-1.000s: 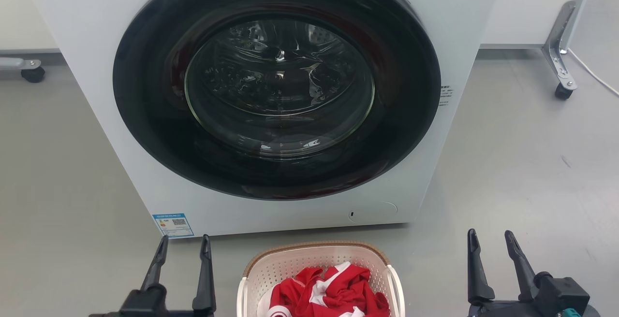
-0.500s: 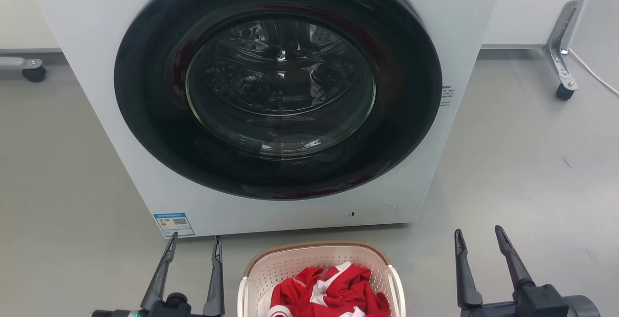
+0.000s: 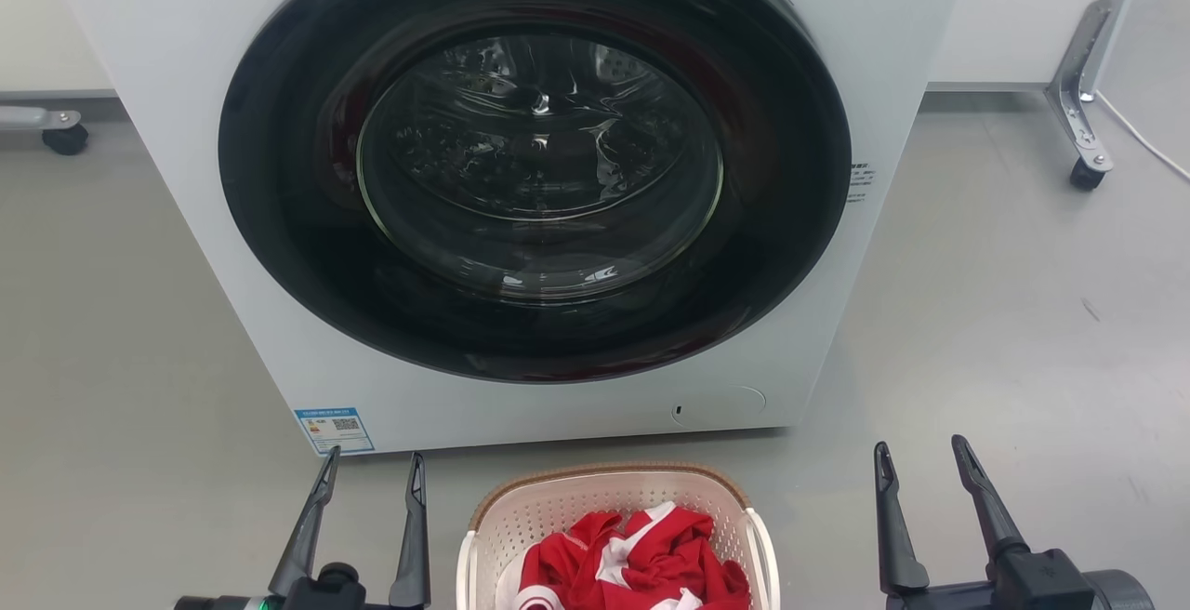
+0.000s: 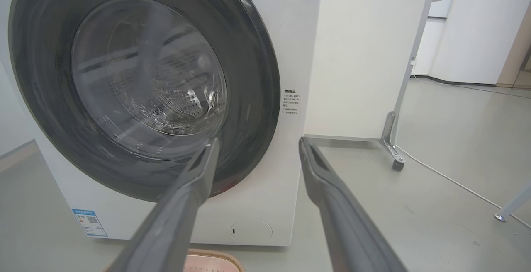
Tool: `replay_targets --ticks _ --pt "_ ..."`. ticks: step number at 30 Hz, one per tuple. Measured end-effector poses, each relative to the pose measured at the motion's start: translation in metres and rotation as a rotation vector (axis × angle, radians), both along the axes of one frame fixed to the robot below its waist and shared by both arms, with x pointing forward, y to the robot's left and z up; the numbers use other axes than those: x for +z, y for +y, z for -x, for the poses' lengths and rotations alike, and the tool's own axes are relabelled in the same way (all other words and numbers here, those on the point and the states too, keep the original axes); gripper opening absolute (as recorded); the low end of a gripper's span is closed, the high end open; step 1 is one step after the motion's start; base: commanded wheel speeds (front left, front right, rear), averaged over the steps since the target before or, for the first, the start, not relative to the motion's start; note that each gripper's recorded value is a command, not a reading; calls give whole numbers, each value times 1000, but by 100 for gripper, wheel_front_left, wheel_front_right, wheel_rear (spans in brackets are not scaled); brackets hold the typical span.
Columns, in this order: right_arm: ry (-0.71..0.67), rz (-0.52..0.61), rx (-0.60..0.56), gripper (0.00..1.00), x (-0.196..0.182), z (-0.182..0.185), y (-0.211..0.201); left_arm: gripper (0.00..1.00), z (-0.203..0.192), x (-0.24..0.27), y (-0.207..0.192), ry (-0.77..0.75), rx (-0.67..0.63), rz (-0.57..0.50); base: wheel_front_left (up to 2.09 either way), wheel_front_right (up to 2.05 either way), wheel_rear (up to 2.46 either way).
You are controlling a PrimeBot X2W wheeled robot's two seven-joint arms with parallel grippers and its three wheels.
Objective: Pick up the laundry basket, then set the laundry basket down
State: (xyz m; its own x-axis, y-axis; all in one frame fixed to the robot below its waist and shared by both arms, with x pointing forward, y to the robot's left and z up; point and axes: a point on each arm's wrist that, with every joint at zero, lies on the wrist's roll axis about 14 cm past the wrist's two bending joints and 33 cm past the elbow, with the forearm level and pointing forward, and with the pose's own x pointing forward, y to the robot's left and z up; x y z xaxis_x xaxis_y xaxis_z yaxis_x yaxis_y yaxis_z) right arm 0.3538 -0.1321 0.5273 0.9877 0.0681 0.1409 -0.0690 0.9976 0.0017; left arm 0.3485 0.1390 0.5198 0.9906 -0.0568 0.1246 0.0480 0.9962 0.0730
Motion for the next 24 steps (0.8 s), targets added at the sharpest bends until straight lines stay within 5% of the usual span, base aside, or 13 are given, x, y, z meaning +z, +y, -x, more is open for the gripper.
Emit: replay_targets --ticks 24 --pt "41 -4 -35 100 -15 -33 -13 100 -28 -23 -4 68 -10 5 0 0 0"
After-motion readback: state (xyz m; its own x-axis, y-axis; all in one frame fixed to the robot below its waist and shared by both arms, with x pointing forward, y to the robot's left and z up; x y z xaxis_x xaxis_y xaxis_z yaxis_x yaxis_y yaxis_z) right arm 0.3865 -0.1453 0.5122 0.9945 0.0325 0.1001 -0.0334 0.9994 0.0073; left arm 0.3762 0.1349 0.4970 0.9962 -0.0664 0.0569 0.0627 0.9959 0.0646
